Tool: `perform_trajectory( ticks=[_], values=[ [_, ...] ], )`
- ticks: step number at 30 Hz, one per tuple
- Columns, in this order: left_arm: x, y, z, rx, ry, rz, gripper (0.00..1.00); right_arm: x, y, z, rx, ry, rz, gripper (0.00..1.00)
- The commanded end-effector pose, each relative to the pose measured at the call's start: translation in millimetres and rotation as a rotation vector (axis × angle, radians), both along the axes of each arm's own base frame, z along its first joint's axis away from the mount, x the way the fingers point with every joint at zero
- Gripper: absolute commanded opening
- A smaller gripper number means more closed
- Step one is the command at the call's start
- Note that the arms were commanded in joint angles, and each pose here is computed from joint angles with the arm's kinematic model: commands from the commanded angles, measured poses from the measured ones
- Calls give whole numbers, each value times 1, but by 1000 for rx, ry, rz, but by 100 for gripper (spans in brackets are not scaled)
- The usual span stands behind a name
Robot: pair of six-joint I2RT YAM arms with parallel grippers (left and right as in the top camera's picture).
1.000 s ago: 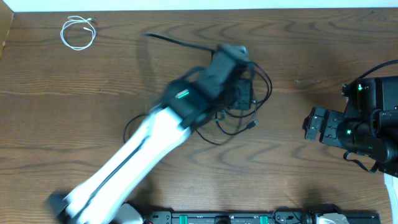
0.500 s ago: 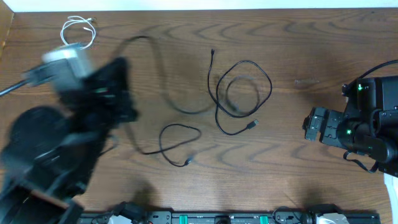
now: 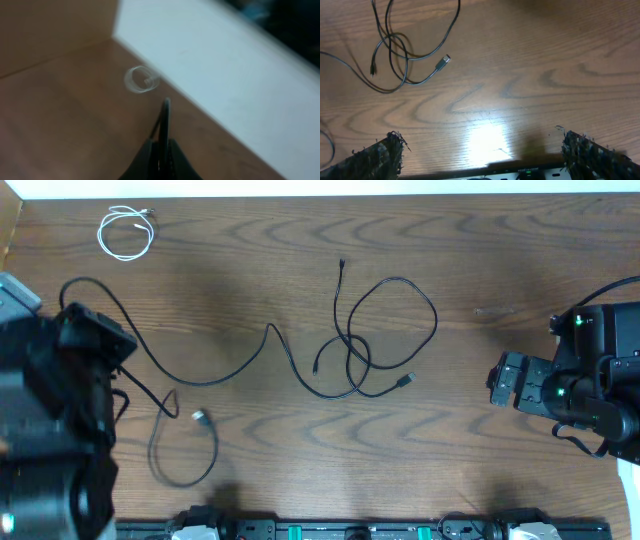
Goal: Untangle cables
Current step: 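Grasp a black cable with the left gripper and drag it left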
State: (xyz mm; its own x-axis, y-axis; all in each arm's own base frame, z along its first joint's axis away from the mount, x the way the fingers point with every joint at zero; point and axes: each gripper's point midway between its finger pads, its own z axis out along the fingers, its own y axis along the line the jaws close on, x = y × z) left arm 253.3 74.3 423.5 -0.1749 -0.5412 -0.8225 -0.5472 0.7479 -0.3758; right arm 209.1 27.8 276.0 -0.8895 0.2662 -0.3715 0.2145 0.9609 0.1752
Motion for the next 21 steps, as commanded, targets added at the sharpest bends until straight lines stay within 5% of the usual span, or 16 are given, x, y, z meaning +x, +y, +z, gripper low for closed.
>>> perform_trajectory(
  ticks=[1,9,16,18,21],
  values=[
    [4,28,-26,-47,90,157,7,0,-2,0,-2,2,-14,99],
    [50,12,-99,-129,381,-3,8,0,-2,0,-2,2,-14,99],
    [80,44,-143,-118,506,104,8,0,-2,0,-2,2,-14,99],
    [84,52,-158,-166,537,134,28,0,-2,0,-2,2,-14,99],
    [89,42,-178,-274,576,69,86,0,-2,0,-2,2,-14,99]
  ],
)
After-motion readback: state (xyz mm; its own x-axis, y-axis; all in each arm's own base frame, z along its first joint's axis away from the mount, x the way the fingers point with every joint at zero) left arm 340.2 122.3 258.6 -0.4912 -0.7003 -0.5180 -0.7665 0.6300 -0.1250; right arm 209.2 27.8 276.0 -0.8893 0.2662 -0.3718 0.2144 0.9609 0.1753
